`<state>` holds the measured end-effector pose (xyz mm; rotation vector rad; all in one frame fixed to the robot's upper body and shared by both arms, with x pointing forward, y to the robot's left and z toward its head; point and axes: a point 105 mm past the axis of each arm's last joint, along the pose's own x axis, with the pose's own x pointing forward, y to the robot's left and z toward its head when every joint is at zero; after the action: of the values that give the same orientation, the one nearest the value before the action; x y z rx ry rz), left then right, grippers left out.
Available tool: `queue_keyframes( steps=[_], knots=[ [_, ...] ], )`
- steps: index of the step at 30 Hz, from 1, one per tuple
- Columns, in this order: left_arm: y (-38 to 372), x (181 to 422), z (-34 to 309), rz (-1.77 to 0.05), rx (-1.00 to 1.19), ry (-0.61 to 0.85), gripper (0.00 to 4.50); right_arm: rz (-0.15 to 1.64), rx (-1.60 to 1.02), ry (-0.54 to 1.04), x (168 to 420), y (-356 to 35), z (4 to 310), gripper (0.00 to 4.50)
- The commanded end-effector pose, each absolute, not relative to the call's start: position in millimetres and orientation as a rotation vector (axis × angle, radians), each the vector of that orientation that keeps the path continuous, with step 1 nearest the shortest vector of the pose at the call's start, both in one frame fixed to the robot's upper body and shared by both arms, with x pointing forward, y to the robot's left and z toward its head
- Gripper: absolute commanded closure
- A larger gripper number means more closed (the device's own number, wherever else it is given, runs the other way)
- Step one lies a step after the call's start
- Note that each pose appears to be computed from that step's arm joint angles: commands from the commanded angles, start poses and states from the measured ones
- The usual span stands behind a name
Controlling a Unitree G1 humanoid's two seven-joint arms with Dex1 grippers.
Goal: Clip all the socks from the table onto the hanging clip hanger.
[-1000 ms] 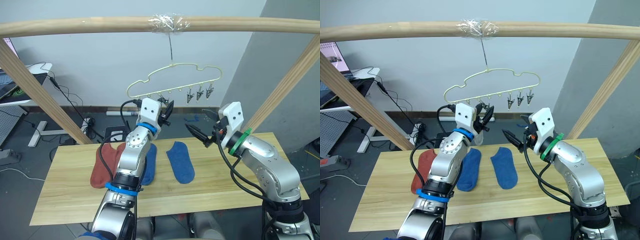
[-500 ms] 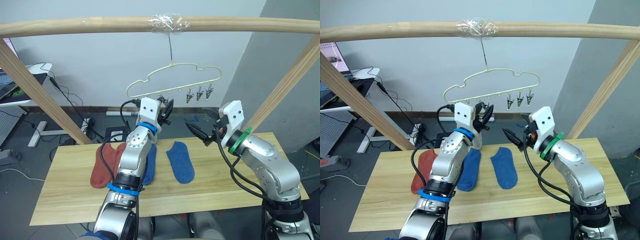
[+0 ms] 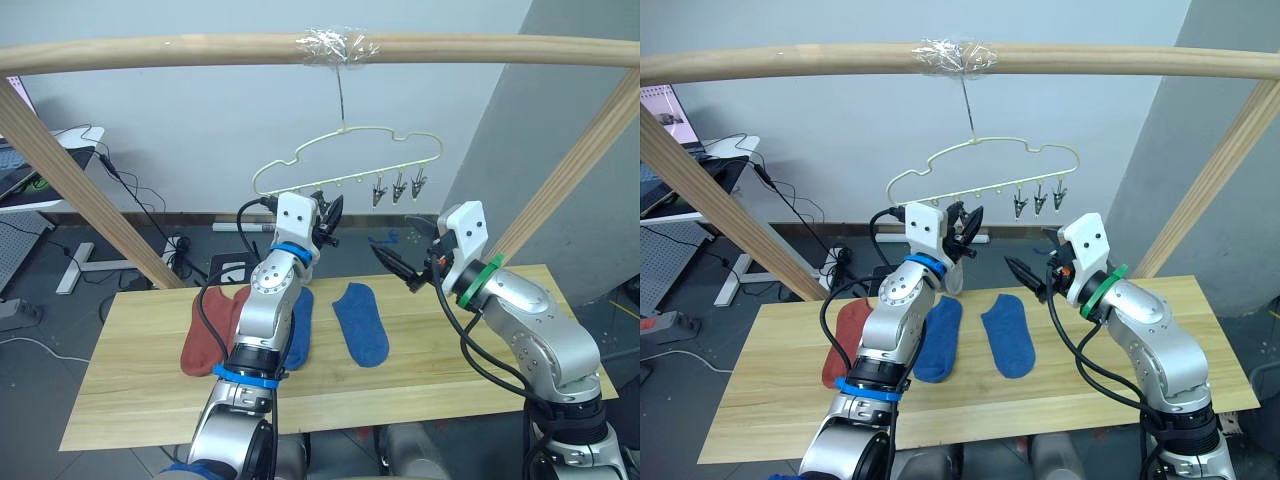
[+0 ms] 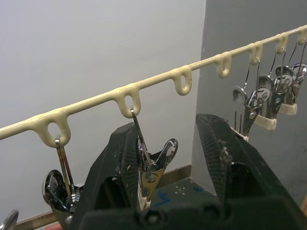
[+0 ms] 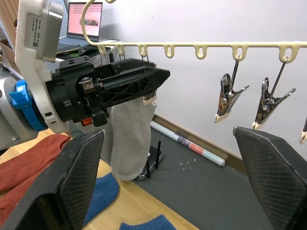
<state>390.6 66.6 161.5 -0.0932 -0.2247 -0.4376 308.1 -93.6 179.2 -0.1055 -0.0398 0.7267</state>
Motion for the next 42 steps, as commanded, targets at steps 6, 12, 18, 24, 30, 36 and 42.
queue_keyframes(
  steps=[6, 12, 18, 24, 30, 36, 42],
  knots=[
    [61, 388, 175, -0.472, -0.118, -0.27, 4.39, 0.734, -0.106, -0.095, 306, -92, 192, 0.0],
    [64, 389, 174, -0.463, -0.105, -0.259, 4.49, 0.735, -0.112, -0.084, 308, -91, 188, 0.0],
    [79, 390, 175, -0.462, -0.142, -0.196, 4.49, 0.677, -0.253, 0.14, 326, -88, 122, 0.0],
    [100, 381, 175, -0.536, -0.166, -0.096, 4.49, 0.78, -0.393, 0.285, 338, -65, 65, 0.0],
    [118, 373, 175, -0.535, -0.202, -0.031, 4.49, 0.812, -0.425, 0.407, 352, -56, 16, 0.0],
    [120, 364, 174, -0.545, -0.259, 0.012, 4.49, 0.803, -0.448, 0.492, 356, -53, -17, 0.0],
    [122, 360, 175, -0.544, -0.256, 0.023, 4.5, 0.841, -0.475, 0.487, 351, -51, -26, 1.18]
  ],
)
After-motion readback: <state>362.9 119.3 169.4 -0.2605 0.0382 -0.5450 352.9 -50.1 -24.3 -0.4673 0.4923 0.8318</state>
